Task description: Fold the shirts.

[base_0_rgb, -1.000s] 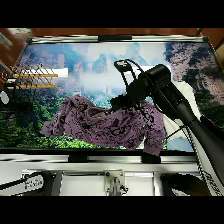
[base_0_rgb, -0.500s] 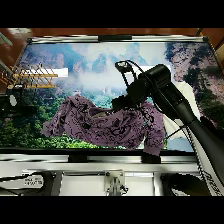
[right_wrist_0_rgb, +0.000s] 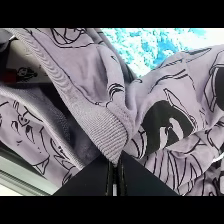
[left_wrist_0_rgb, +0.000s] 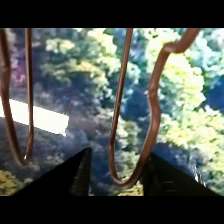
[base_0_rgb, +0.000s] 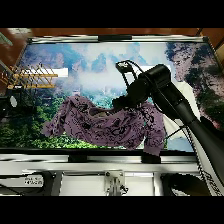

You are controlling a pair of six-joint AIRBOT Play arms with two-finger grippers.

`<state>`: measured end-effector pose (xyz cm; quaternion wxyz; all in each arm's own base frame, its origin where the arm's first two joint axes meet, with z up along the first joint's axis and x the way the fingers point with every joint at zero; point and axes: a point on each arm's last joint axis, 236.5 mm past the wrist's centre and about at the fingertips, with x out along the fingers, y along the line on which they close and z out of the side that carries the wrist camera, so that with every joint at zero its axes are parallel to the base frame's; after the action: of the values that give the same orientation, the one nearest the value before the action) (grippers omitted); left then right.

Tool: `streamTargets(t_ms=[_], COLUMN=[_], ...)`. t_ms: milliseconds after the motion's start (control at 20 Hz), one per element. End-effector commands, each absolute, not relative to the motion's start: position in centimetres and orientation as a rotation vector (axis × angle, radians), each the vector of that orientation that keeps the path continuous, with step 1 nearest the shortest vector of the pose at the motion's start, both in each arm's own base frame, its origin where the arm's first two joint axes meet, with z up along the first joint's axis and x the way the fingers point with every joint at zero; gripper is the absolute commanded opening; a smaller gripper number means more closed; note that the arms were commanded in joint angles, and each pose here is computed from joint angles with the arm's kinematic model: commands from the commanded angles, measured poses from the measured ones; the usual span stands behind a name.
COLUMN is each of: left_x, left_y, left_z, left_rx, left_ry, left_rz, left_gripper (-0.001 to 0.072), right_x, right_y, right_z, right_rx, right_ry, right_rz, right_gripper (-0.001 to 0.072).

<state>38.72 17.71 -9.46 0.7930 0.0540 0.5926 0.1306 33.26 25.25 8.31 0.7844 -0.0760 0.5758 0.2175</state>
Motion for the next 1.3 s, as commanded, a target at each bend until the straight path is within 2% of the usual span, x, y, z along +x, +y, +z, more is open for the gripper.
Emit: streamTargets(t_ms=[0, 100, 150, 350, 400, 800, 1000, 1250], left_x=[39.2, 39.0, 39.0, 38.9, 38.8, 39.6, 40.8, 40.1], left_y=[17.8, 17.7, 17.6, 17.5, 17.5, 17.1, 16.5, 16.5], left_z=[-9.7, -10.2, -10.4, -10.9, -11.1, -9.6, -6.0, -1.4], left_rx=[0.113, 0.106, 0.102, 0.095, 0.095, 0.084, 0.067, 0.037], left_ry=[1.261, 1.273, 1.277, 1.285, 1.291, 1.279, 1.196, 1.124], left_rz=[0.279, 0.276, 0.275, 0.272, 0.271, 0.271, 0.295, 0.339], left_gripper=[0.0319, 0.0313, 0.0216, 0.0121, 0.0065, 0.0059, 0.0056, 0.0056], right_x=[33.3, 33.3, 33.3, 33.2, 33.2, 33.2, 33.7, 34.2], right_y=[25.2, 25.2, 25.2, 25.2, 25.2, 25.1, 24.5, 23.5], right_z=[8.3, 8.3, 8.3, 8.3, 8.3, 8.3, 8.3, 8.2], right_rx=[-0.166, -0.166, -0.166, -0.167, -0.167, -0.175, -0.212, -0.247], right_ry=[1.242, 1.242, 1.243, 1.246, 1.246, 1.243, 1.228, 1.219], right_rz=[0.468, 0.468, 0.468, 0.468, 0.468, 0.472, 0.458, 0.424], right_gripper=[0.0074, 0.0074, 0.0074, 0.0074, 0.0074, 0.0074, 0.0074, 0.0074])
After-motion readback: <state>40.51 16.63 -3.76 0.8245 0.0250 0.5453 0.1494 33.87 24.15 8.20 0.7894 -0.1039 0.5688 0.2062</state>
